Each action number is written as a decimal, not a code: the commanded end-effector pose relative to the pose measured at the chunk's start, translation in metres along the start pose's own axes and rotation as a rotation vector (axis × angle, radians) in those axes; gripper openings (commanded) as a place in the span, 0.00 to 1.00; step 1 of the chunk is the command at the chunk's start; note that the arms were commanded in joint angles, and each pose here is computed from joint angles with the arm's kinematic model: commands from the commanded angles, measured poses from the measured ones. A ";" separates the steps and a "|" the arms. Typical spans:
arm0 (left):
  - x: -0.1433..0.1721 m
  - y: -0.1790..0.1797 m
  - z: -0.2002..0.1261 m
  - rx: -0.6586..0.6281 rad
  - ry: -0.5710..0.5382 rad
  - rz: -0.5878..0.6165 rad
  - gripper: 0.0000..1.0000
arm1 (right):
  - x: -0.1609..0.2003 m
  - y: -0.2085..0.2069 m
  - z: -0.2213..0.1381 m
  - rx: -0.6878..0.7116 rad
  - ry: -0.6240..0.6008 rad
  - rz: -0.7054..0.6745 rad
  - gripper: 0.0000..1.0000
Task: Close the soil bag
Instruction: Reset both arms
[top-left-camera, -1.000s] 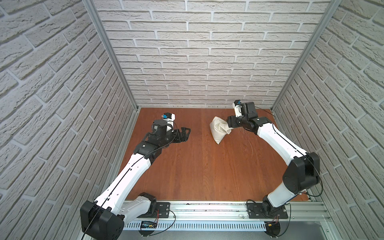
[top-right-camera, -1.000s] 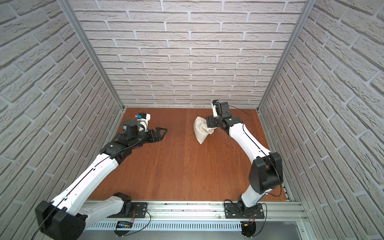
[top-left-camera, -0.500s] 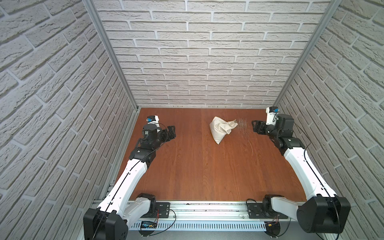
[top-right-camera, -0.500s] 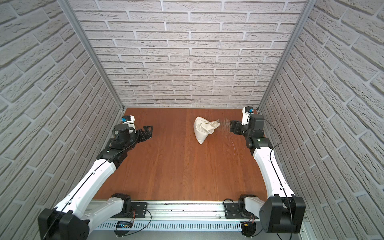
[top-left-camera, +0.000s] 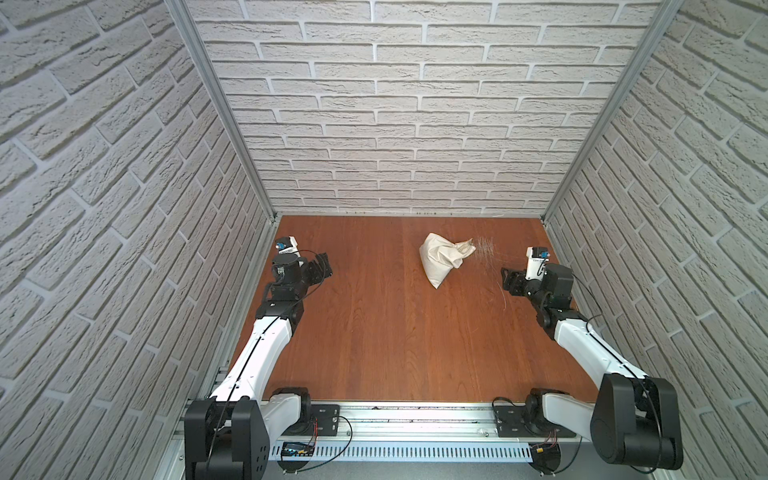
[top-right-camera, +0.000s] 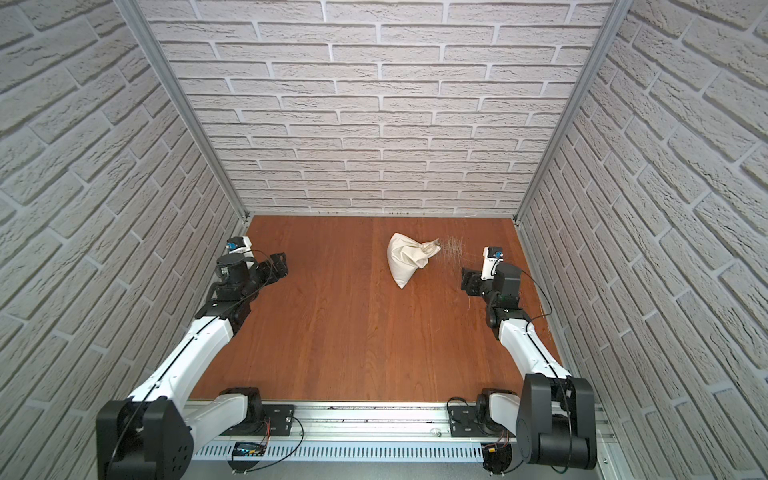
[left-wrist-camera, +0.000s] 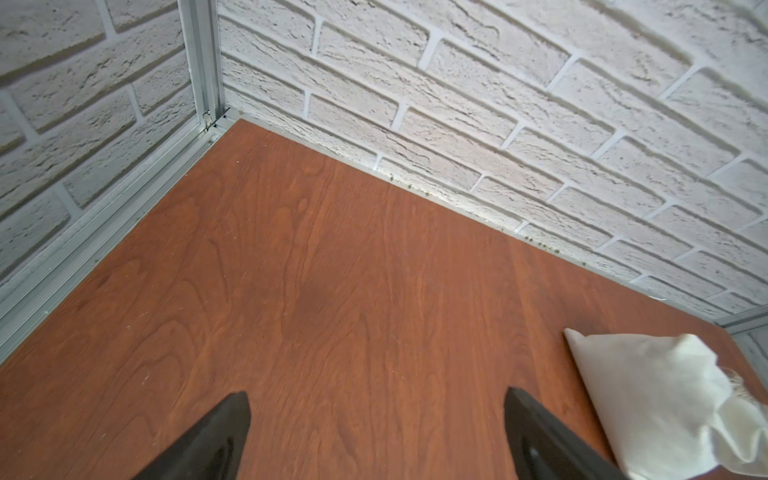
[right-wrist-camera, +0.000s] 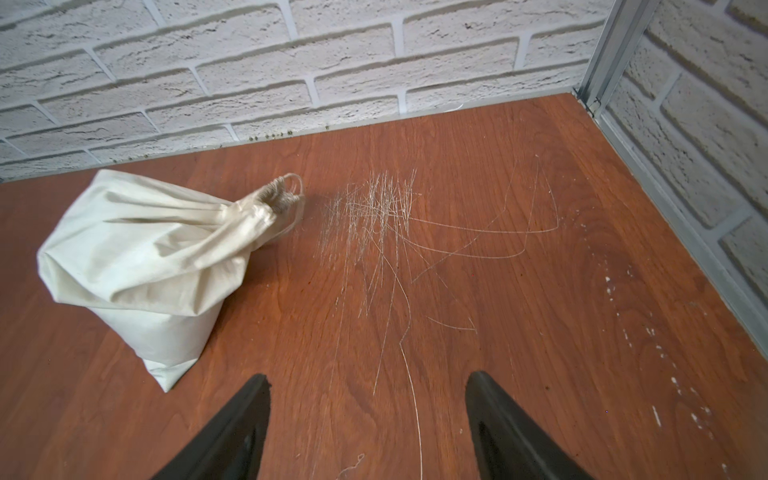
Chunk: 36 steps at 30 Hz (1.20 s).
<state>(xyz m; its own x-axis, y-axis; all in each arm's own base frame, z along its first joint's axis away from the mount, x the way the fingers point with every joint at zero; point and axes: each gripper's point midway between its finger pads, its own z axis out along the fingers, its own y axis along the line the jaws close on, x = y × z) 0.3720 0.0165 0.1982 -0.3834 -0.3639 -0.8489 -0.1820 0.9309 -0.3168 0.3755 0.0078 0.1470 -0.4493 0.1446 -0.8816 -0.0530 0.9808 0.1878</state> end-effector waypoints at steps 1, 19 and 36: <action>-0.006 0.004 0.008 0.021 -0.060 0.035 0.98 | -0.019 -0.004 0.004 0.014 -0.135 -0.046 0.77; 0.063 0.056 0.041 -0.026 -0.012 0.183 0.98 | 0.020 -0.006 0.021 -0.019 -0.153 -0.074 0.75; 0.084 0.035 0.064 0.073 -0.072 0.354 0.98 | 0.041 0.008 0.030 -0.053 -0.166 -0.149 0.74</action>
<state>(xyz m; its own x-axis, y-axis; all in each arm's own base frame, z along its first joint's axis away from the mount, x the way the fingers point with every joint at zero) 0.3841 0.0185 0.0787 -0.4051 -0.0549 -0.9126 0.0155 0.9976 -0.0669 0.3792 0.0162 0.0906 -0.3401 0.0714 -0.9377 -0.1161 0.9863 0.1172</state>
